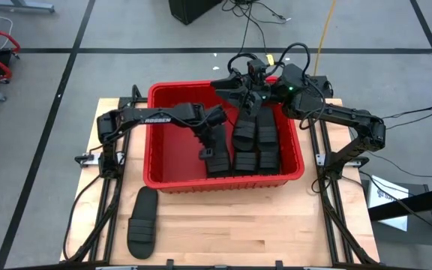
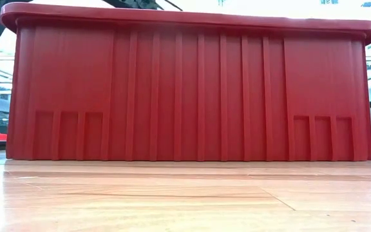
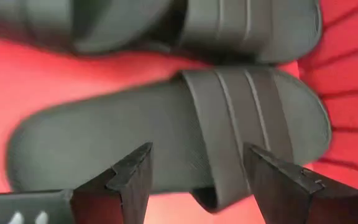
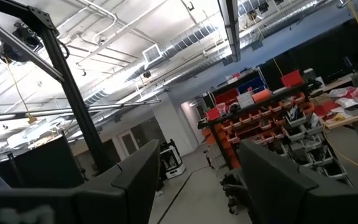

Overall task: Pick and place slides into bin
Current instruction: Adjust the red bin

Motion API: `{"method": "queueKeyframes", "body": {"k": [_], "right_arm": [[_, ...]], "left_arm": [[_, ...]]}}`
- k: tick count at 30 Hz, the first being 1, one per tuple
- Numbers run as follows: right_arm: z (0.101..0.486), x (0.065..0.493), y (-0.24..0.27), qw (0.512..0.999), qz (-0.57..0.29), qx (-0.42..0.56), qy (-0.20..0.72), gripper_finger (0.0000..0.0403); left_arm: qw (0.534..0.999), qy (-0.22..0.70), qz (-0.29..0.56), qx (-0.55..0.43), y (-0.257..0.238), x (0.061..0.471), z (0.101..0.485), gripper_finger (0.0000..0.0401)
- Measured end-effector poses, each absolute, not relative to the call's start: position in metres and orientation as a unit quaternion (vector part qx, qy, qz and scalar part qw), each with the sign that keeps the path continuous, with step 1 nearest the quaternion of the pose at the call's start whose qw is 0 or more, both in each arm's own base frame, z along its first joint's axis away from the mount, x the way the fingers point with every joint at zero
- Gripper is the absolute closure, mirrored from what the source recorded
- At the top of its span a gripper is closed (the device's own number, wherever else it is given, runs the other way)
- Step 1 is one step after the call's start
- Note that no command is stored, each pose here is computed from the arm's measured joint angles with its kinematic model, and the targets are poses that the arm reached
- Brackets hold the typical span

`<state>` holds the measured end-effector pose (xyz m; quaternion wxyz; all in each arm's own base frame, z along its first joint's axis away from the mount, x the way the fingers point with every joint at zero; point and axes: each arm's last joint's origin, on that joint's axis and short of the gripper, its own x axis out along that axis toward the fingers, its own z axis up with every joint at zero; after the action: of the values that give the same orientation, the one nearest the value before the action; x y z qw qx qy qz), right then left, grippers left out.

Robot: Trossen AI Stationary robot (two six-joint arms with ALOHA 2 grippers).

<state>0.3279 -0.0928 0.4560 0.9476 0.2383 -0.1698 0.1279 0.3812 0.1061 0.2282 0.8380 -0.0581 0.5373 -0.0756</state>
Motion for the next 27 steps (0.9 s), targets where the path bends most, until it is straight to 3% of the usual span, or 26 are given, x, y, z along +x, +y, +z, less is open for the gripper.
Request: {"method": "queueKeyframes", "body": {"k": [5, 11, 16, 27], "right_arm": [[0.457, 0.328, -0.093, 0.946, 0.13, 0.242, -0.173, 0.0193], [0.474, 0.318, -0.088, 0.93, 0.162, 0.201, -0.26, 0.0193], [0.475, 0.317, -0.09, 0.93, 0.159, 0.19, -0.271, 0.0193], [0.476, 0.315, -0.092, 0.934, 0.152, 0.164, -0.28, 0.0193]], "left_arm": [[0.837, 0.545, -0.036, -0.039, 0.113, 0.381, 0.238, 0.0162], [0.808, 0.589, -0.004, -0.025, 0.126, 0.37, 0.254, 0.0162], [0.8, 0.6, 0.022, -0.015, 0.136, 0.36, 0.275, 0.0162], [0.859, 0.494, 0.135, -0.021, 0.139, 0.304, 0.364, 0.0162]]}}
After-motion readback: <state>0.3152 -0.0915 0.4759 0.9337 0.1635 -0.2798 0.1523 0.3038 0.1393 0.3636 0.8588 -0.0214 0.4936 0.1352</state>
